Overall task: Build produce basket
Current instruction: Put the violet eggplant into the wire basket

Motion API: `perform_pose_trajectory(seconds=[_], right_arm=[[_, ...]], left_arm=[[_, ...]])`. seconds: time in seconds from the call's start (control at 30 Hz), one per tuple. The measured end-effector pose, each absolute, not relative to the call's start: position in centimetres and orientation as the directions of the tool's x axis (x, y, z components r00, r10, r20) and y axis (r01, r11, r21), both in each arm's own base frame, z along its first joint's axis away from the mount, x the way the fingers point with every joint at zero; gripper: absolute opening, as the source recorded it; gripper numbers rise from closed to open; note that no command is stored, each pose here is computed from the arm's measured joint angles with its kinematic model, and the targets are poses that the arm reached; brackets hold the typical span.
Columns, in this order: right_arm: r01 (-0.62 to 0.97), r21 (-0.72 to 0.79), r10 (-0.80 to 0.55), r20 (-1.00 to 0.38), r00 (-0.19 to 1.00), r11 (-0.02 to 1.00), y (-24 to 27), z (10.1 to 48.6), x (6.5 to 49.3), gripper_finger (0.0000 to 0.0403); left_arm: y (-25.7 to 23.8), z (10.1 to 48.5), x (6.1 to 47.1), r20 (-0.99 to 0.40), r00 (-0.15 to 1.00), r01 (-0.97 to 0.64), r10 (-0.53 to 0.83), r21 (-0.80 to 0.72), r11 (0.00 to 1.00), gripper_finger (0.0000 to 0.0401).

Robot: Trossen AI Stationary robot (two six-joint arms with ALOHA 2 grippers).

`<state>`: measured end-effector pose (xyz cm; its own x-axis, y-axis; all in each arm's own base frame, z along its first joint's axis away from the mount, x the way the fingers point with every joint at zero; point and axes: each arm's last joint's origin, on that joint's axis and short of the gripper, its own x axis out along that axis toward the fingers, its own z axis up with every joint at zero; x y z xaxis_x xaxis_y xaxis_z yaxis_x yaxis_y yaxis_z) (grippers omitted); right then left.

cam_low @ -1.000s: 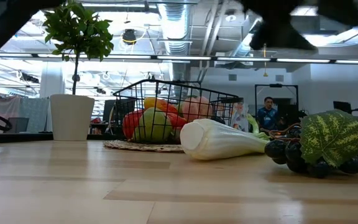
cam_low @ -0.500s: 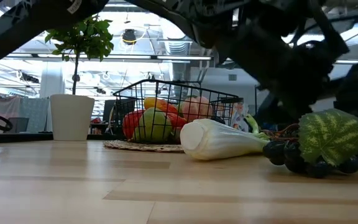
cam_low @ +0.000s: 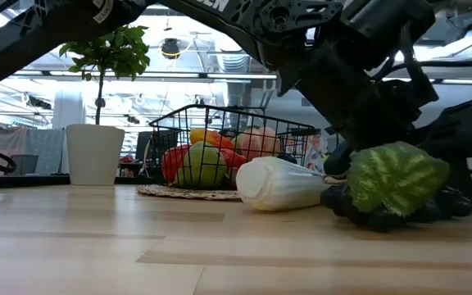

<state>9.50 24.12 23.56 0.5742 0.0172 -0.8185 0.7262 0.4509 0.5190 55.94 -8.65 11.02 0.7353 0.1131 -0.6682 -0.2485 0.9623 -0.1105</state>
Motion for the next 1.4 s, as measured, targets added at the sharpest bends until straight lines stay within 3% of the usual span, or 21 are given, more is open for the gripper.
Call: perform_pose_trajectory(seconds=[0.4,0.6,0.83,0.97,1.13,1.4], right_arm=[[0.726,0.525,0.023,-0.817,0.576,0.444,24.2,23.6,9.6,0.0305],[0.726,0.525,0.021,-0.816,0.578,0.445,24.2,23.6,9.6,0.0305],[0.726,0.525,0.019,-0.816,0.578,0.445,24.1,23.6,9.6,0.0305],[0.728,0.521,0.012,-0.816,0.578,0.446,24.0,23.6,9.7,0.0305],[0.718,0.527,-0.007,-0.804,0.594,0.454,23.9,23.6,9.7,0.0305],[0.719,0.515,-0.028,-0.804,0.594,0.467,23.7,23.6,9.7,0.0305]], left_arm=[[-8.4,10.9,55.9,-0.68,0.724,-0.293,0.117,-0.15,0.944,0.0105],[-8.1,12.7,55.7,-0.675,0.734,-0.267,0.073,-0.188,0.945,0.0044],[-5.4,21.0,54.6,-0.595,0.795,-0.299,0.12,-0.213,0.93,0.0035],[-3.2,25.8,52.1,-0.623,0.746,-0.388,0.235,-0.121,0.914,0.0042],[-0.6,32.7,46.7,-0.645,0.627,-0.535,0.436,0.051,0.844,0.0042],[0.6,37.9,37.4,-0.688,0.292,-0.77,0.664,0.243,0.59,0.0043]])
